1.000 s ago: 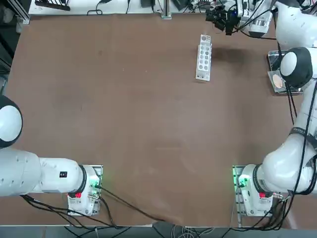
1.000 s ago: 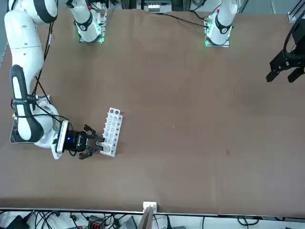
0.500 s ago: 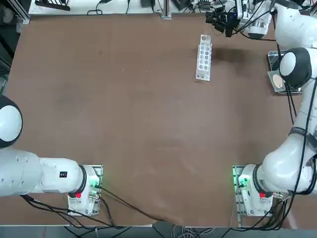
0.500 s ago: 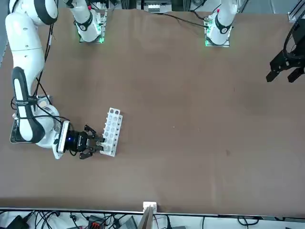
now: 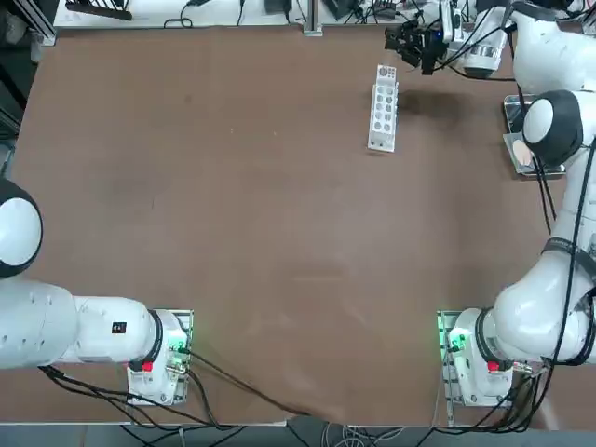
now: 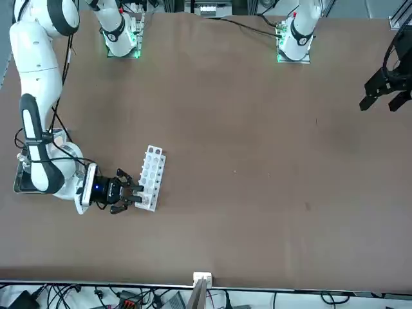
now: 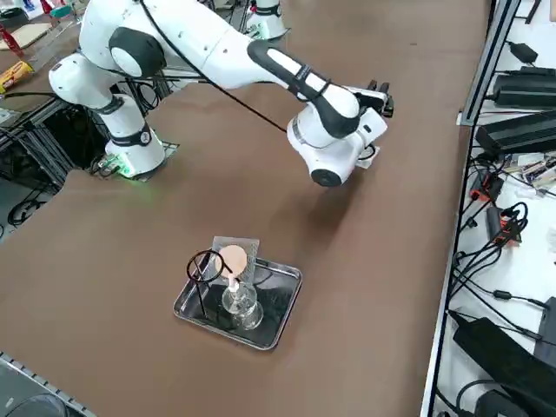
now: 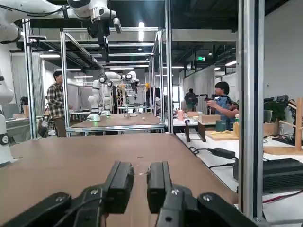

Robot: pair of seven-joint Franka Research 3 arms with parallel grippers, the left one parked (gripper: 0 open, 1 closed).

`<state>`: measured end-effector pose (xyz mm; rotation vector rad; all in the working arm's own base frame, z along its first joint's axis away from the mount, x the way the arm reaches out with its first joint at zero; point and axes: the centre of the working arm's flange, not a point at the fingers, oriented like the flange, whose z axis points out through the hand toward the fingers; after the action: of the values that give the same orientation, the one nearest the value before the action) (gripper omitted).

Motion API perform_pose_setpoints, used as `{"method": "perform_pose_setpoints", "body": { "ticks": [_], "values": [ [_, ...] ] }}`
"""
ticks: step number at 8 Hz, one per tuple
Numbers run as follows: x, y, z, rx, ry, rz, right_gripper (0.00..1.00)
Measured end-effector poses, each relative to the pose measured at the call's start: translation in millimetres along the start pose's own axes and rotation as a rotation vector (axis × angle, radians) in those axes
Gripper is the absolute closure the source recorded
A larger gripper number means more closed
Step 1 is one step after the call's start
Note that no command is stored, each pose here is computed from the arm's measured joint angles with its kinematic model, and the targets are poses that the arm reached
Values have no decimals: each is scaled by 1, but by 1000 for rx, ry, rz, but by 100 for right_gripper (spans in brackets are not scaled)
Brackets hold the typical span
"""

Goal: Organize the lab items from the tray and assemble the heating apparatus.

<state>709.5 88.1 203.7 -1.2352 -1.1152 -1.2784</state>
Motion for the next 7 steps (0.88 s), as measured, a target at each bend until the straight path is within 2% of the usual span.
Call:
{"method": "perform_pose_setpoints", "body": {
  "ticks": [4,5,6,7],
  "values": [
    [-2,-1,-2,10,-15,-7,76],
    [-2,-1,-2,10,-16,-7,68],
    [-2,-1,-2,9,-16,-7,65],
    [-2,-1,-3,9,-16,-7,50]
  ]
}}
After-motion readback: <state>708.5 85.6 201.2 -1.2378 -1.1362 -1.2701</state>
